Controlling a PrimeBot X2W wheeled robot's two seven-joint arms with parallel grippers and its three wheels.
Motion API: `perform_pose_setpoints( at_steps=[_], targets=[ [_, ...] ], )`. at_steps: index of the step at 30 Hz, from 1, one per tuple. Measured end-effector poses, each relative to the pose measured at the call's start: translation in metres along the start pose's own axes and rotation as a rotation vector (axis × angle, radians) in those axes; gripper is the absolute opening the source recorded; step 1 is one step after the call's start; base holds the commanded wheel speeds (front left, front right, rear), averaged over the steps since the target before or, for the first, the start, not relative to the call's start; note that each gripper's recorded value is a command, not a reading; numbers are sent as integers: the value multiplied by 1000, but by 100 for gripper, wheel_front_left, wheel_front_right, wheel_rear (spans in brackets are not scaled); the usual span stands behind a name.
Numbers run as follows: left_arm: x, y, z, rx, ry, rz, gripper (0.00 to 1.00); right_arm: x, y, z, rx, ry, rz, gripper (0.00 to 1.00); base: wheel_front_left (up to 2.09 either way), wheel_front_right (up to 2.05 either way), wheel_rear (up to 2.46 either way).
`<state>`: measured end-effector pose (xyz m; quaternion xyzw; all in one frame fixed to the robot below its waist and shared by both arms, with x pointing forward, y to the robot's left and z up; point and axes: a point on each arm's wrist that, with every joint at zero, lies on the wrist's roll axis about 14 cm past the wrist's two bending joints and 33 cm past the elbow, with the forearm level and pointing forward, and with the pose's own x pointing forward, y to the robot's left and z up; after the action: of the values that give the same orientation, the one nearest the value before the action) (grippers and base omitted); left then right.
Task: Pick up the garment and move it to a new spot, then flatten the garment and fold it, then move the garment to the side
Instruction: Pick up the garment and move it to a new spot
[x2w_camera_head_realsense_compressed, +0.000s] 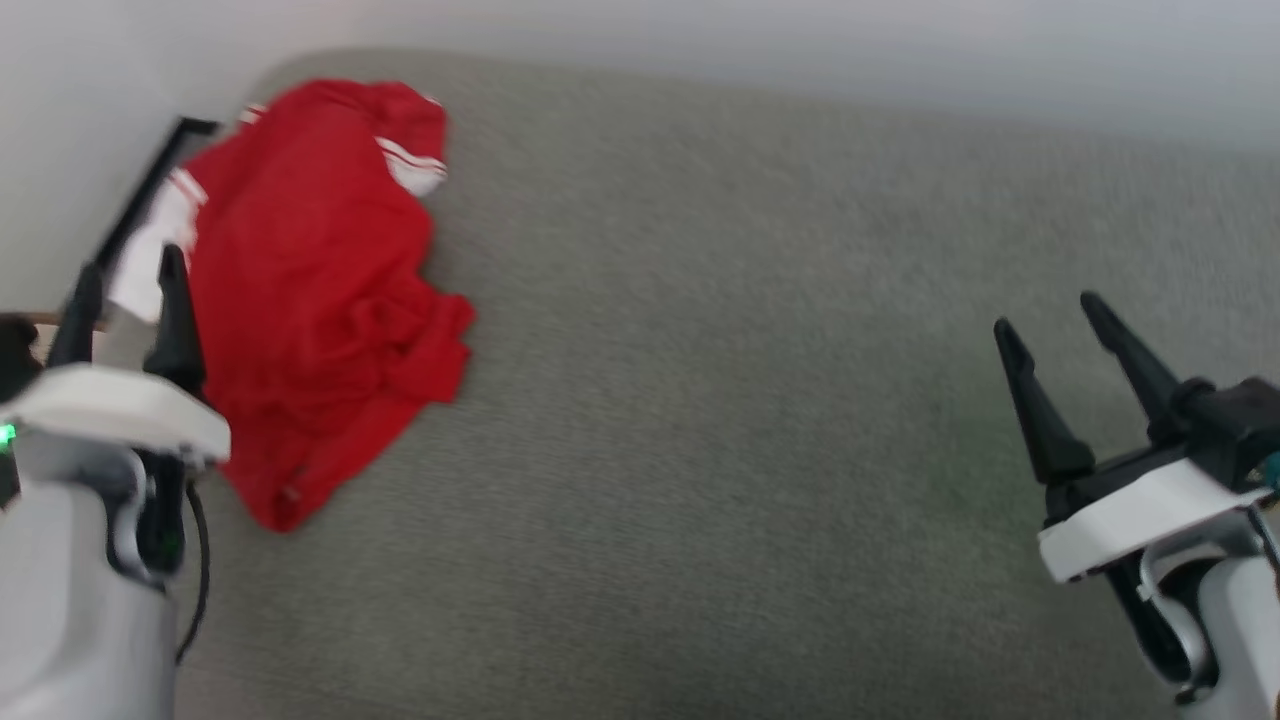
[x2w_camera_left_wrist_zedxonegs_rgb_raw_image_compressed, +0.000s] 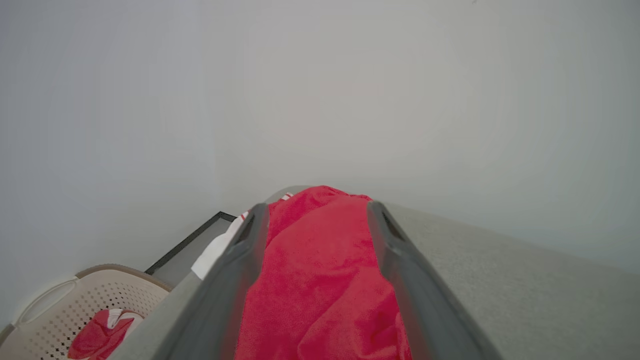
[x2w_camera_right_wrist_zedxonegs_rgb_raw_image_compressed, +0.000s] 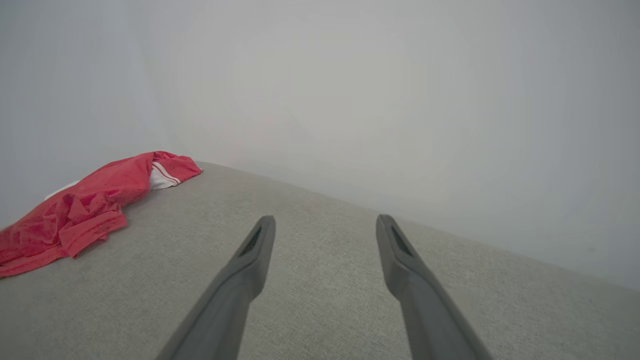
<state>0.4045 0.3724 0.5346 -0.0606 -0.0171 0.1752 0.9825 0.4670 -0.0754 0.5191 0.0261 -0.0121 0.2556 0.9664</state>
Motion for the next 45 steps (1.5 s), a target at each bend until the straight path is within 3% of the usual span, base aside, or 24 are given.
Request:
perform_pose_setpoints(
  at_steps=[9,17,25,30,31,32,40,45],
  targets=[
    [64,-12,-80,14,294,18,100,-5,-49,-31,-2,69,-86,100,0,0,0],
    [67,-13,-171,9,672,105,100,-12,-74,-55,-5,133,-129,100,0,0,0],
    [69,-13,-201,17,913,175,100,-14,-84,-66,-16,171,-138,100,0,0,0],
    [69,-14,-212,26,969,196,100,-14,-87,-70,-16,182,-141,100,0,0,0],
    [69,-14,-212,27,970,197,38,-14,-88,-69,-15,181,-141,100,0,0,0],
    [70,-14,-212,30,962,197,0,-14,-88,-70,-15,181,-142,100,0,0,0],
    [83,-12,-183,115,824,128,0,-11,-88,-58,2,139,-162,100,0,0,0],
    [94,-2,-140,137,693,97,0,-12,-82,-43,9,95,-167,100,0,0,0]
  ],
)
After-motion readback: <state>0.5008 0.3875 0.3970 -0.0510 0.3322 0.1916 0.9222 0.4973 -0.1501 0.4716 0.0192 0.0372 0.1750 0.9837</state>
